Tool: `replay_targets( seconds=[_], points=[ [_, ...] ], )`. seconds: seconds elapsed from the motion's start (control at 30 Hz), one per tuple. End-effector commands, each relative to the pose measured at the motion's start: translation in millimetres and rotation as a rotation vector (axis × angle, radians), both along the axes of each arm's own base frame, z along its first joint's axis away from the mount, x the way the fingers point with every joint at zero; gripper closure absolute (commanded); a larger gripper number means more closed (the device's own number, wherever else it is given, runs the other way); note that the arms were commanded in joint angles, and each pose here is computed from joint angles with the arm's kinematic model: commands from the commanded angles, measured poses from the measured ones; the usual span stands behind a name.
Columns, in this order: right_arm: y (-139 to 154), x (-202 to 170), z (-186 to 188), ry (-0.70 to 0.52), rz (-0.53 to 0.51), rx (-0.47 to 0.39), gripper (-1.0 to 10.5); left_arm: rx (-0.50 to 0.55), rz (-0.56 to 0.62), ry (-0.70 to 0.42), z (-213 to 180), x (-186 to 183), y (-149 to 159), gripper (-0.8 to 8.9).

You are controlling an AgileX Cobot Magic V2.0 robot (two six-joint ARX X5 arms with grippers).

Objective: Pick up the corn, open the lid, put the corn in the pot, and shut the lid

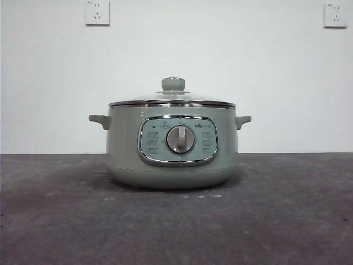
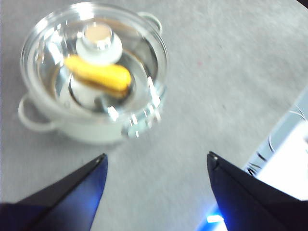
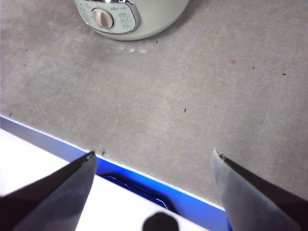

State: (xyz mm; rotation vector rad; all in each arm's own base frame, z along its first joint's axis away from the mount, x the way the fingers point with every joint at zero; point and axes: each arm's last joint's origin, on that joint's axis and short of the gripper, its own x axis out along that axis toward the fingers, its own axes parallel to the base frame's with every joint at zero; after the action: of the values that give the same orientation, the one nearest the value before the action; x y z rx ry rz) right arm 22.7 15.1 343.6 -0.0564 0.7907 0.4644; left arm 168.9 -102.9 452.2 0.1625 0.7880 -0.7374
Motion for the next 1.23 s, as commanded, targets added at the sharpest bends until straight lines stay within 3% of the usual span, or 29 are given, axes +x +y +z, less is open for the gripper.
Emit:
replay_targets(
  seconds=[0.03,0.3,0.37,0.43,0.5,0.57,1.23],
  points=[
    [-1.1,-1.3,-3.8,0.024,-0.007,-0.016,5.4,-0.007,-0.002,-0.008,4.8,-13.1,6.7,4.63],
    [-1.1,-1.2,-3.8,0.024,-0.007,-0.017,5.4,-0.031,-0.002,-0.049,13.3,-33.6,18.2,4.69],
    [-1.1,-1.2,-3.8,0.024,-0.006,-0.016,6.0,-0.032,-0.002,-0.051,13.6,-34.2,18.6,4.74],
    [-1.1,-1.2,-3.8,0.024,-0.006,-0.016,7.2,-0.032,-0.002,-0.051,13.6,-34.2,18.6,5.63],
    [-1.1,-1.2,-3.8,0.024,-0.006,-0.016,8.6,-0.034,-0.004,-0.050,13.6,-34.3,18.5,7.21],
    [-1.1,-1.2,-3.8,0.024,-0.006,-0.016,9.3,-0.035,-0.006,-0.049,13.6,-34.4,18.4,8.29],
    [-1.4,-0.9,-3.6,0.020,-0.022,-0.021,9.5,-0.058,-0.039,-0.037,13.8,-34.9,17.3,8.17]
  ],
)
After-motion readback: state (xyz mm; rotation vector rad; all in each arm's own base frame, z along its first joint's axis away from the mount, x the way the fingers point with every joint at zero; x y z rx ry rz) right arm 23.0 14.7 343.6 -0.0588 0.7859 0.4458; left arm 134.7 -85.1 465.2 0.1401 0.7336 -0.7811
